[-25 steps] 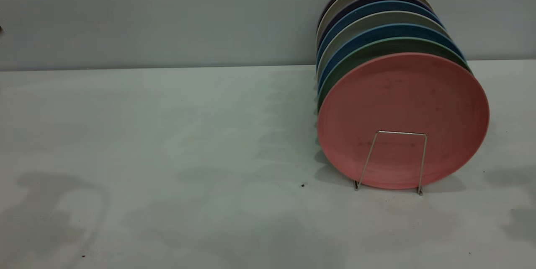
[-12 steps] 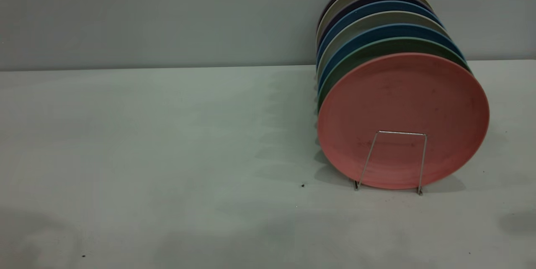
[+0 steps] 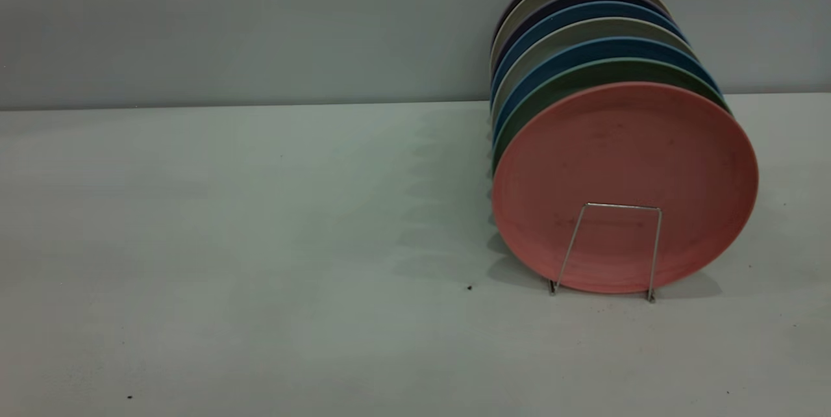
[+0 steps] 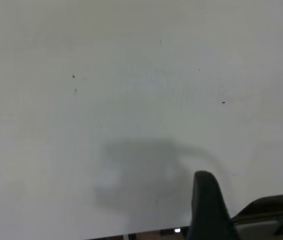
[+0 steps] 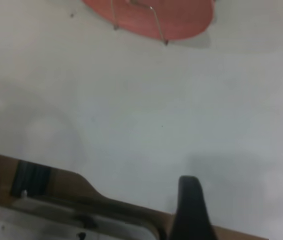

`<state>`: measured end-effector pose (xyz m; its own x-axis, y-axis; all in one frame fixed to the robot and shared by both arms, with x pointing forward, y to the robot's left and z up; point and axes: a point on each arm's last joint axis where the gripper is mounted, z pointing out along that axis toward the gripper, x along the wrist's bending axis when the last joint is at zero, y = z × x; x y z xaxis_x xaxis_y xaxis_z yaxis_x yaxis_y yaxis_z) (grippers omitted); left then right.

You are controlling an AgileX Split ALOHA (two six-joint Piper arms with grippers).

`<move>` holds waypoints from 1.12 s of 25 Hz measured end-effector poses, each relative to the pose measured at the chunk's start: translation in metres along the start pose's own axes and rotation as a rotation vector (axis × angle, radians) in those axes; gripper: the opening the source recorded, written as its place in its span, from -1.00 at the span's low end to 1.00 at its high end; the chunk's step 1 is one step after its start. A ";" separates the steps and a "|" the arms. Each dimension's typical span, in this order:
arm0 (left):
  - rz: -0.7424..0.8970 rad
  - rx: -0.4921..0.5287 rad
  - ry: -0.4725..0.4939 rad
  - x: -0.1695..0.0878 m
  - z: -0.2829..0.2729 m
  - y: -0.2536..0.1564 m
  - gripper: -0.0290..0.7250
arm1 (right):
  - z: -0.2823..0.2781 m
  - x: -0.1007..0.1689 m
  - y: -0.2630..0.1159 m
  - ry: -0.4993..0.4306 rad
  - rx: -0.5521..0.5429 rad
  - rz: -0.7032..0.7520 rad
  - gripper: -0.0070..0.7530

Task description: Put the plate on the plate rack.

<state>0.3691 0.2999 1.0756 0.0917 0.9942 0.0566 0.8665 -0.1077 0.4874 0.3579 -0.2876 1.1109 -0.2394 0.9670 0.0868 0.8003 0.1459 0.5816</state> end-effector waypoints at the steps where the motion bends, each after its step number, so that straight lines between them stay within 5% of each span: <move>1: -0.006 -0.016 0.001 -0.001 -0.003 -0.007 0.37 | -0.006 0.003 -0.006 -0.003 -0.027 -0.007 0.56; 10: -0.049 -0.097 0.007 -0.005 -0.020 -0.060 0.37 | -0.024 0.023 -0.057 -0.021 -0.171 -0.046 0.56; 28: -0.088 -0.205 0.082 -0.004 -0.035 -0.123 0.37 | -0.013 0.026 -0.098 -0.069 -0.143 -0.074 0.56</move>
<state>0.2448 0.3092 1.0454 -0.0271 0.9970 0.0726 0.7512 -0.0276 0.6595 0.2666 -0.2797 1.0668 -0.2525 0.9675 -0.0128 0.6944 0.1904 0.6939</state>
